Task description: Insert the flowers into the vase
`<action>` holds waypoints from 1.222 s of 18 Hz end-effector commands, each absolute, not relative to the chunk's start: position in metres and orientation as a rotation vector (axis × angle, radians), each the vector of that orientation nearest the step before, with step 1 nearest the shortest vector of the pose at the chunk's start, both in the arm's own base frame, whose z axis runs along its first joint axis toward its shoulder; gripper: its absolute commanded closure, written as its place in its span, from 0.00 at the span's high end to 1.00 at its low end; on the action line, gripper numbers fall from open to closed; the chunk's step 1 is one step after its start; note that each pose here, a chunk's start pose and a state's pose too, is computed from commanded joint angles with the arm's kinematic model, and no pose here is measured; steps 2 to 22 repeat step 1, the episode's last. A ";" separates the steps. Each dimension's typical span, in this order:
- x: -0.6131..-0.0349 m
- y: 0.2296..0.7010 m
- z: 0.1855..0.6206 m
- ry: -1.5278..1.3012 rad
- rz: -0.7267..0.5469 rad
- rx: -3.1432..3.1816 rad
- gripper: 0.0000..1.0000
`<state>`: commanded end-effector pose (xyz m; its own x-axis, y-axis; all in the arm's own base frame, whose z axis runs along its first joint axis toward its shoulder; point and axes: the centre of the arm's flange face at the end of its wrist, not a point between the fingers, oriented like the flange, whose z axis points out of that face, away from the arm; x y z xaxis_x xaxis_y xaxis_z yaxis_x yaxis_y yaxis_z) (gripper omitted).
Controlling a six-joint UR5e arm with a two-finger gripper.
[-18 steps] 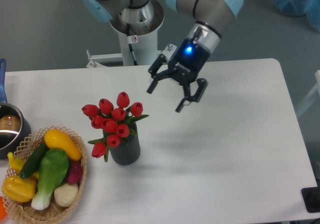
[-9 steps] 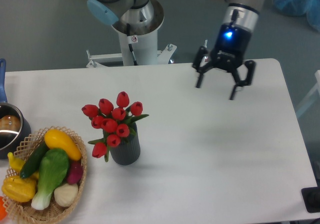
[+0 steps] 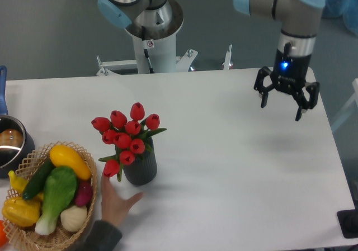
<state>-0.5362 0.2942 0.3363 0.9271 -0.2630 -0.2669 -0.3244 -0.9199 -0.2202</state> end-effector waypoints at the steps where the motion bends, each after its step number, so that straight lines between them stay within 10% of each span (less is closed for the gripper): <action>1: -0.538 0.291 0.336 0.435 0.346 -2.849 1.00; 22: -0.538 0.291 0.336 0.435 0.346 -2.849 1.00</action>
